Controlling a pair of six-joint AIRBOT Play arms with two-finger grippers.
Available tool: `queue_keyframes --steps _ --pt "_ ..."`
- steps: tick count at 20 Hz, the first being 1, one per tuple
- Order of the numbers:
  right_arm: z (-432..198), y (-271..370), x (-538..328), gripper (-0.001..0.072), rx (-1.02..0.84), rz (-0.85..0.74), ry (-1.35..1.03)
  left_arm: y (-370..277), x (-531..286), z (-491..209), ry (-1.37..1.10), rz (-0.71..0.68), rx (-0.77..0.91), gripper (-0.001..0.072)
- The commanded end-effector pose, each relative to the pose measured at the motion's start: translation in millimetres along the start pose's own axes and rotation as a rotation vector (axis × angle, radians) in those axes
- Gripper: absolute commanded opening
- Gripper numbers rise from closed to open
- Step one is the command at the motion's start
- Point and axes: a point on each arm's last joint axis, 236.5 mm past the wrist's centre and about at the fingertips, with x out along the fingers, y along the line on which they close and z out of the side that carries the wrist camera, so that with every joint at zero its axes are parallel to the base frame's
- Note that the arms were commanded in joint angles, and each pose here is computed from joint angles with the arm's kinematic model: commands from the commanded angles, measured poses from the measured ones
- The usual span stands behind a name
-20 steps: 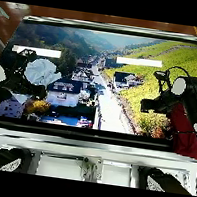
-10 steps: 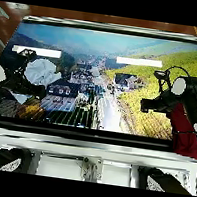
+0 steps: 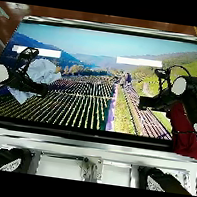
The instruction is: Fold the shirts.
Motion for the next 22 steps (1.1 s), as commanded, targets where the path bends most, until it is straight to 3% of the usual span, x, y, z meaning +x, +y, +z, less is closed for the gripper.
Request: queue_keyframes --steps 1,6,11,12,13,14,16,22 --pt "-11.0 21.4 -1.3 0.0676 0.017 0.09 0.046 -7.8 6.8 23.3 -0.081 -0.03 0.005 0.0704" --pt "-7.4 55.5 -6.5 0.0676 0.041 0.235 0.036 4.0 22.3 40.3 -0.111 0.017 -0.02 0.071" --pt "13.5 56.1 -7.0 0.0676 0.052 0.24 -0.052 34.8 32.1 43.8 -0.07 0.1 -0.03 0.0703" --pt "18.0 56.0 -7.1 0.0676 0.054 0.24 -0.071 40.6 32.2 48.1 -0.088 0.114 -0.032 0.0673" --pt "21.4 55.9 -7.4 0.0676 0.056 0.24 -0.085 51.8 31.4 55.6 -0.119 0.148 -0.025 0.0562" --pt "23.8 55.8 -7.4 0.0675 0.057 0.24 -0.095 68.2 30.3 64.9 -0.155 0.196 -0.011 0.0562" --pt "25.0 55.7 -5.1 0.0676 0.061 0.241 -0.094 109.2 33.3 72.8 -0.169 0.258 -0.073 0.0716" --pt "16.6 54.4 3.6 0.0676 0.073 0.238 -0.062 215.8 90.4 42.9 0.017 0.299 -0.328 0.0718"
